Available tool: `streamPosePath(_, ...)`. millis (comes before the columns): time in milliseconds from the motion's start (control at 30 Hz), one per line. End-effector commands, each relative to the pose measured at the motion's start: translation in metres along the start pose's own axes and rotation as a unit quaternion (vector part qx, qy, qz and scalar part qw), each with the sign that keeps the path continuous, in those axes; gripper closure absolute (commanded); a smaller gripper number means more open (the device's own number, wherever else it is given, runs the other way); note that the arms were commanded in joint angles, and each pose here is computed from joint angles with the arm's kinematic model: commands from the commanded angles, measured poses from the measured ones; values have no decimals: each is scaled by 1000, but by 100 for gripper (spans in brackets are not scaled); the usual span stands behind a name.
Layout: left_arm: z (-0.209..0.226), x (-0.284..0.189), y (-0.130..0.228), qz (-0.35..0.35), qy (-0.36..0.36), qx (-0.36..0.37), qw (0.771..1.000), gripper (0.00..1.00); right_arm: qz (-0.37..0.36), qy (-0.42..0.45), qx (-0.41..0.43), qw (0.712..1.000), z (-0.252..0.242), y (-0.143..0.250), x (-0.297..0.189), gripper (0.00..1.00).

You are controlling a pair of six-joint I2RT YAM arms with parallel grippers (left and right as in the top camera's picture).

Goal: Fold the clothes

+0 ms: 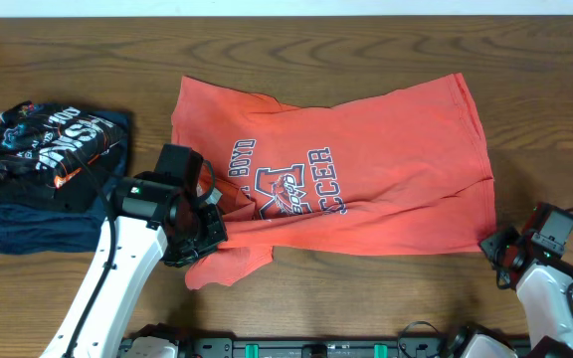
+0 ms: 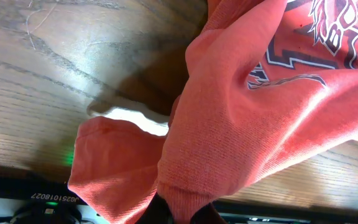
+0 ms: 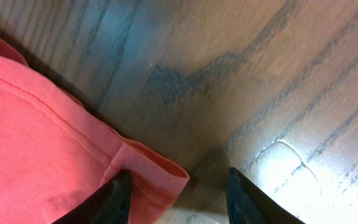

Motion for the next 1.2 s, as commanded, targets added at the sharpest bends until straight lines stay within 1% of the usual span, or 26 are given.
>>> streamPosePath(0, 1, -3, -2, -9, -2, -2, 1000, 94, 39, 2, 13, 999, -6, 17, 9, 52)
streamPosePath(133, 1, -3, -2, -9, -2, -2, 1000, 94, 52, -14, 13, 998, -2, 21, 8, 53)
streamPosePath(433, 1, -3, -2, -9, -2, -2, 1000, 94, 81, -10, 14, 997, -5, 32, 7, 53)
streamPosePath(667, 1, -3, -2, -9, -2, -2, 1000, 94, 75, -18, 14, 997, -2, 29, 7, 53)
streamPosePath(1167, 1, -3, -2, -9, -2, -2, 1000, 94, 97, -38, -14, 994, 16, 41, 20, 54)
Point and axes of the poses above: each gripper's point midway between its finger pads, its own x axis out along the fingers, its own z axis along the line the jaws close on, y = z × x, the point moved 4 cm from there along -x, back along the fingers, and after that the axes turned 2 degrees about x, right-handed, at the moved point
